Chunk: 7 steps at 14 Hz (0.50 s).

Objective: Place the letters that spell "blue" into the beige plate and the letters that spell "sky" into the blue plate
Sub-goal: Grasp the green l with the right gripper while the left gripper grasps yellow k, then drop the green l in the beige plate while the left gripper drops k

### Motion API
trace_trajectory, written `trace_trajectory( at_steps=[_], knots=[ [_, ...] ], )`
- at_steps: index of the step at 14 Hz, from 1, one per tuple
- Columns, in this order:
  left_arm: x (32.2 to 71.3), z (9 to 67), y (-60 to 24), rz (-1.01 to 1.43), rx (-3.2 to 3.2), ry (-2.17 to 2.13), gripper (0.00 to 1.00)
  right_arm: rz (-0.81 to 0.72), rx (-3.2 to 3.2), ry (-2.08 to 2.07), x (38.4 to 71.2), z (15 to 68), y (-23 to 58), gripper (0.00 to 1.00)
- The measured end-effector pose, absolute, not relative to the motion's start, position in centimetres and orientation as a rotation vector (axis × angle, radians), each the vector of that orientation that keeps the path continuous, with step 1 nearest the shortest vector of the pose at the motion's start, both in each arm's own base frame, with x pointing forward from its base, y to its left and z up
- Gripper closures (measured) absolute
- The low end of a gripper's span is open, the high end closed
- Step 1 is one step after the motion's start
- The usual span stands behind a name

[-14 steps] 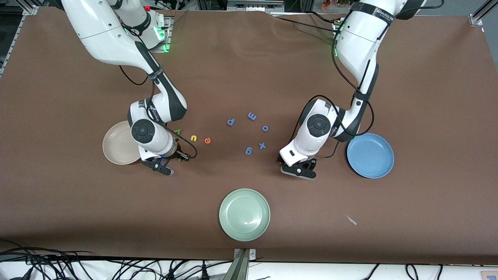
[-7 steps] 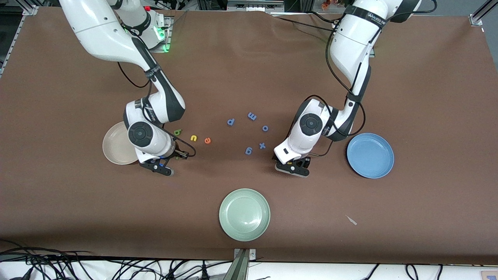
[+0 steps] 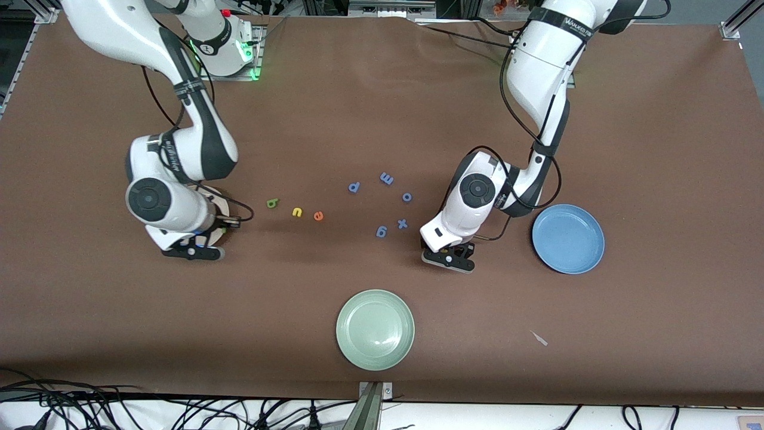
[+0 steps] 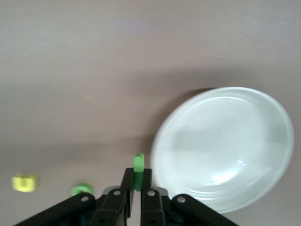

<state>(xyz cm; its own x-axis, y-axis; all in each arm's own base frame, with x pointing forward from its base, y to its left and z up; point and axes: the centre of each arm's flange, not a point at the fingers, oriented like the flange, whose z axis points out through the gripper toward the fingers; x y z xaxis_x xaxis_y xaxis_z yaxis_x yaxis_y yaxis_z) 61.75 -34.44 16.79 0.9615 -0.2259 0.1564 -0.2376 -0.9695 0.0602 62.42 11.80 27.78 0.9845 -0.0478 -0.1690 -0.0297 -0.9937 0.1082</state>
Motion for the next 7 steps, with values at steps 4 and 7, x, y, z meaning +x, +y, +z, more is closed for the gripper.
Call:
trace_trajectory(
  at_steps=[4,7],
  knots=[
    [61.9,17.2,-34.5,0.237,3.031,-0.359,0.74,-0.254,3.015,0.046,61.2,25.4,6.4,0.91],
    [61.9,17.2,-34.5,0.237,3.031,-0.359,0.75,-0.194,3.025,0.089,59.5,22.9,5.3,0.91]
  ],
)
